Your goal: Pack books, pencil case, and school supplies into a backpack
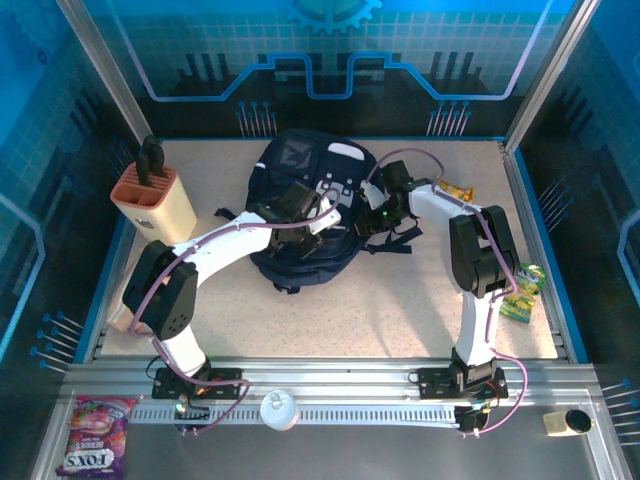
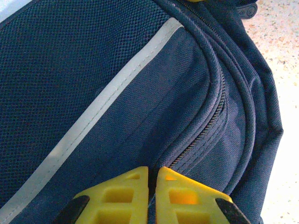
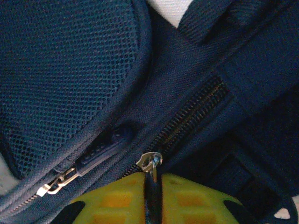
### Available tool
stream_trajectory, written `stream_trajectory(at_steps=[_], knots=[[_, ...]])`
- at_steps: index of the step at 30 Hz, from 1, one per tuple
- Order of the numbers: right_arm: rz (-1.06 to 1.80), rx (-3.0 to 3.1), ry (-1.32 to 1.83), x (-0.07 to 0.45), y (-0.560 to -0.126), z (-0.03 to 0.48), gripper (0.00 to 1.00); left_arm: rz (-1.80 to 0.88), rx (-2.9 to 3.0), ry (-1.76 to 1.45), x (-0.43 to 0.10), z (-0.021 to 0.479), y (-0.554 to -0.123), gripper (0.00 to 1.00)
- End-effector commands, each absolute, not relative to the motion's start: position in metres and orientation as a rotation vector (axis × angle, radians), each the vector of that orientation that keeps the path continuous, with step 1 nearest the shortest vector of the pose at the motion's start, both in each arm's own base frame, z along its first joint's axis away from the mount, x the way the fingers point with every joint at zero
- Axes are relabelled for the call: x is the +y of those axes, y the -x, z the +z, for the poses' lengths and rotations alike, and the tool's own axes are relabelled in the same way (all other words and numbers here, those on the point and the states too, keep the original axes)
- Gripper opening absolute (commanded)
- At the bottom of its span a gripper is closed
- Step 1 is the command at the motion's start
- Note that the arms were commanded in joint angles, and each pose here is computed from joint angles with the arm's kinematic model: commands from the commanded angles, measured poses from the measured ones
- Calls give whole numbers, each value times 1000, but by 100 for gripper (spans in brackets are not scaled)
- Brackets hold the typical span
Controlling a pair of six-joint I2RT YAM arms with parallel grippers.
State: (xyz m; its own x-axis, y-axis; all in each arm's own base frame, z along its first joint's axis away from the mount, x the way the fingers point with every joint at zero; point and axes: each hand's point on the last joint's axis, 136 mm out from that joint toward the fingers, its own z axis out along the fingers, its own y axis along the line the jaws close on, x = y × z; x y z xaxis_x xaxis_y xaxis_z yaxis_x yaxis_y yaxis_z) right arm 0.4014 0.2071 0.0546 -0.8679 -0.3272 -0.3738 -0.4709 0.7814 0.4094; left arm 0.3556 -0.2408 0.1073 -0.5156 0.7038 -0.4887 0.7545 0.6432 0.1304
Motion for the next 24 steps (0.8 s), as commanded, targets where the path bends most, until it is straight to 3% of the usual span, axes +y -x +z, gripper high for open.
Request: stream_trajectory(at_steps=[1, 8, 24], knots=[[743, 2689, 636, 203, -390, 64, 10, -79, 2373, -1073, -227, 112, -365, 11], [717, 2582, 709, 207, -378, 84, 4, -127, 2371, -1013, -234, 119, -372, 8], [725, 2372, 800, 238, -321, 121, 5, -404, 2284, -717, -275, 165, -406, 7]])
